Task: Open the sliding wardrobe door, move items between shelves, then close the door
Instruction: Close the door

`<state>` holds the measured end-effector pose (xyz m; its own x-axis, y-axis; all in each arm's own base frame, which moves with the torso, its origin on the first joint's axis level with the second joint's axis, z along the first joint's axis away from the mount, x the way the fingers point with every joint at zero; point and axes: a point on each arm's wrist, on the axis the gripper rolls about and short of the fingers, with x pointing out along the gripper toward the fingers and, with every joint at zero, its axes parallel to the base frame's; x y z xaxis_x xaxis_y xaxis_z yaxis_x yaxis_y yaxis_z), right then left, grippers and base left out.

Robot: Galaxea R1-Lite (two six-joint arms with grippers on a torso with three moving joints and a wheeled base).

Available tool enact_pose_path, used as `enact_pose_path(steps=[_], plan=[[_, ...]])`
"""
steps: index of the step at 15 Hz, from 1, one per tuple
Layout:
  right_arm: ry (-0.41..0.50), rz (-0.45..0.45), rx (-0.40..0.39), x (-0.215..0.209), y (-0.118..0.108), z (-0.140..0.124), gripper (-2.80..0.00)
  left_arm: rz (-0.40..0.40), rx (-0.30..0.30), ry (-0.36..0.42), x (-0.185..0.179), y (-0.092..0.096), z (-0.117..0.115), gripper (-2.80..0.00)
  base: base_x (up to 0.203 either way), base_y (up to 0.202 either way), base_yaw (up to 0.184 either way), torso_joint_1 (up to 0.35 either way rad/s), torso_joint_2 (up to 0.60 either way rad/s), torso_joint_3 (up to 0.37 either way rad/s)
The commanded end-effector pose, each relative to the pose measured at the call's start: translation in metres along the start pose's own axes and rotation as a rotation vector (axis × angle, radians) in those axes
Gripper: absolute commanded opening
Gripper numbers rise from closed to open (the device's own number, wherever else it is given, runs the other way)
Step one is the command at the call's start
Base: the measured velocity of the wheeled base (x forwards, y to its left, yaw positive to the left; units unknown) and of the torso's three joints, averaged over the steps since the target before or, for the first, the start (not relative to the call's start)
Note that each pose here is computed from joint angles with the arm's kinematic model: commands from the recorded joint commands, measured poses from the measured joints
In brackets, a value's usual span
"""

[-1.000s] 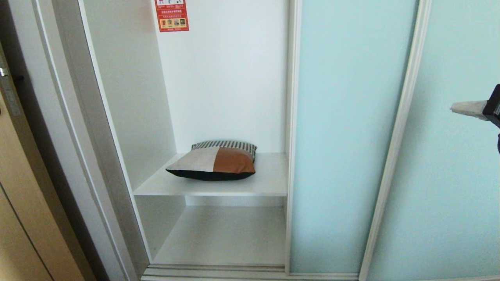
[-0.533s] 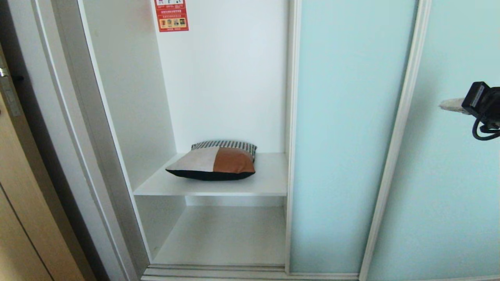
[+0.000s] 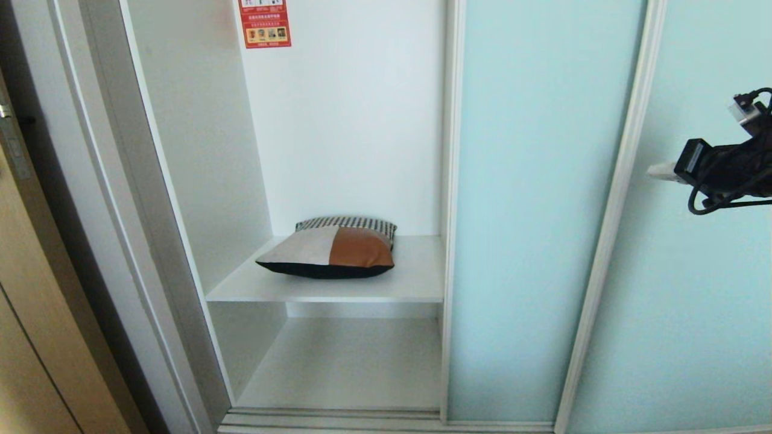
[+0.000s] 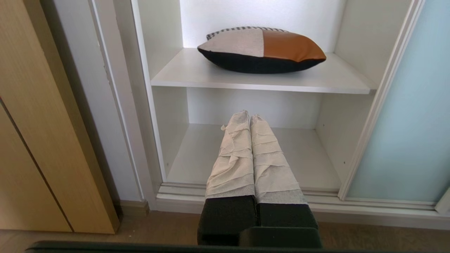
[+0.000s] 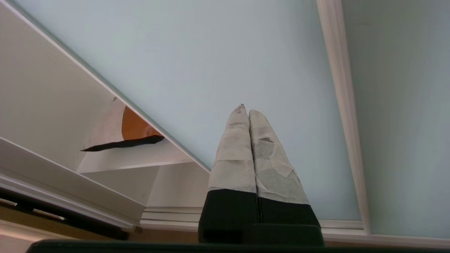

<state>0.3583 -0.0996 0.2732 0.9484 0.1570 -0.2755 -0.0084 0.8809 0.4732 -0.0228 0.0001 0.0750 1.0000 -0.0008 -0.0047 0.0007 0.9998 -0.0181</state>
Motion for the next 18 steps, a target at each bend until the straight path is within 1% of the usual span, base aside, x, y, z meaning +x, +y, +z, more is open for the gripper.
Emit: enact_pose_path(steps=[1,5,11,16,18], plan=[[0.020,-0.019,0.014,0.020,-0.011,-0.004,-2.80,0.001,0.000,0.001,0.000,0.000,0.000,-2.80,0.000,0.000,0.000,0.000,0.00,0.000],[0.015,-0.033,0.017,0.034,-0.020,-0.002,-2.80,0.001,0.000,0.001,0.000,0.000,0.000,-2.80,0.000,0.000,0.000,0.000,0.00,0.000],[-0.002,-0.064,0.040,0.047,-0.042,0.003,-2.80,0.001,0.000,0.001,0.000,0.000,0.000,-2.80,0.000,0.000,0.000,0.000,0.00,0.000],[-0.016,-0.143,0.044,0.067,-0.057,-0.003,-2.80,0.001,0.000,0.001,0.000,0.000,0.000,-2.80,0.000,0.000,0.000,0.000,0.00,0.000],[-0.015,-0.155,0.046,0.075,-0.062,-0.005,-2.80,0.001,0.000,0.001,0.000,0.000,0.000,-2.80,0.000,0.000,0.000,0.000,0.00,0.000]])
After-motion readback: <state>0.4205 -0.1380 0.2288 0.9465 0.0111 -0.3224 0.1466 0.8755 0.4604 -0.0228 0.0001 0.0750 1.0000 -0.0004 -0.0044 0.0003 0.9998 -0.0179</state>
